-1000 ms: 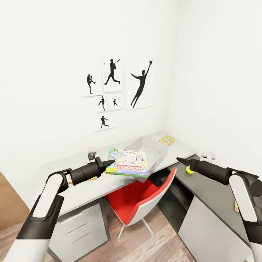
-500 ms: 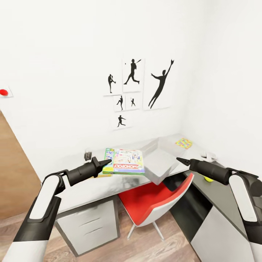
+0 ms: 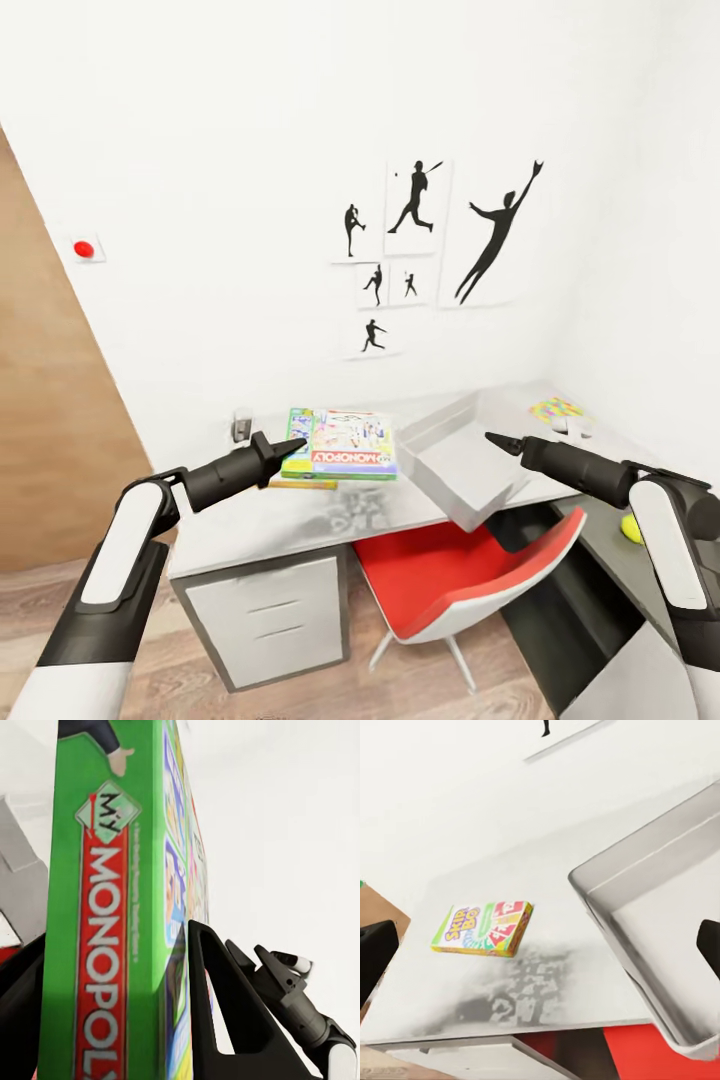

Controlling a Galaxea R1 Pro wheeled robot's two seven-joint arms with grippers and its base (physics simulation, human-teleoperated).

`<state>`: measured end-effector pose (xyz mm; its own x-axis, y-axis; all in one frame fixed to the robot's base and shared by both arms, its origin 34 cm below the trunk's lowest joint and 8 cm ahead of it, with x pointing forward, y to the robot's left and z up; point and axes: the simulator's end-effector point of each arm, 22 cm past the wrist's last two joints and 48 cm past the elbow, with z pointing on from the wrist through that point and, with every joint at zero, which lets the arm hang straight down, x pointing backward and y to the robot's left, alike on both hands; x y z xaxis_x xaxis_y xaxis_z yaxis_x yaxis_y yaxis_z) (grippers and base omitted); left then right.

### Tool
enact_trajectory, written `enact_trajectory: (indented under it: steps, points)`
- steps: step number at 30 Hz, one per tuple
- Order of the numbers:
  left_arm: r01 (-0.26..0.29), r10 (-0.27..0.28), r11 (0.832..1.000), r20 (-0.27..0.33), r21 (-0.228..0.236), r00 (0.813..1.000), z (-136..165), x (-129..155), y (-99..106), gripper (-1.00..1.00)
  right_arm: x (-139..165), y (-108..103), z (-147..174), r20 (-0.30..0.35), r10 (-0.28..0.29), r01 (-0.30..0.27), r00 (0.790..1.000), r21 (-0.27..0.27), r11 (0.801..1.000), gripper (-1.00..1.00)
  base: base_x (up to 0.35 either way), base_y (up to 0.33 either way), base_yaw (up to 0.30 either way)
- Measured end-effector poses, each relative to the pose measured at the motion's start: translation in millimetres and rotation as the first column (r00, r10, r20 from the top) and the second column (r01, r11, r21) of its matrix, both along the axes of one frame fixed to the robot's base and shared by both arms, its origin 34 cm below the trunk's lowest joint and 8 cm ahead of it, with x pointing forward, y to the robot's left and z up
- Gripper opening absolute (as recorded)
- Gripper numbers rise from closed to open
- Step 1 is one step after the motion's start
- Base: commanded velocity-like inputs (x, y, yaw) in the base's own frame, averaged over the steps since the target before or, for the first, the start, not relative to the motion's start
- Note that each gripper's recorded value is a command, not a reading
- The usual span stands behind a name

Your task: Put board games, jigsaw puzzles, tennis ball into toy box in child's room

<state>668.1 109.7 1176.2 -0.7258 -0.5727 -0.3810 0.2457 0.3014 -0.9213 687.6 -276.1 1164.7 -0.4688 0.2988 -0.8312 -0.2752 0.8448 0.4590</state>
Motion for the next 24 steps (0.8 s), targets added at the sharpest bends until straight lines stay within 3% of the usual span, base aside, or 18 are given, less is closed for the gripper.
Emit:
enact_trajectory:
  steps: [7, 17, 24]
  points:
    - [0.001, -0.001, 1.000, -0.003, -0.008, 1.000, -0.3, -0.6, -1.3, -1.00, -0.1, -0.2, 0.0, 0.000, 0.000, 0.000, 1.000, 0.000, 1.000, 1.00, 0.006, -0.005, 0.184]
    - [-0.001, 0.001, 1.000, -0.003, -0.008, 1.000, -0.3, -0.2, -1.8, -1.00, -0.4, 0.7, -0.3, -0.001, 0.002, -0.002, 1.000, -0.001, 1.000, 1.00, 0.021, -0.021, 0.027]
    - [-0.021, 0.021, 1.000, -0.001, -0.001, 1.000, -2.0, 3.1, 0.2, -1.00, -0.5, 0.0, 0.0, -0.001, 0.000, 0.000, 1.000, -0.001, 1.000, 1.00, 0.189, -0.176, 0.002]
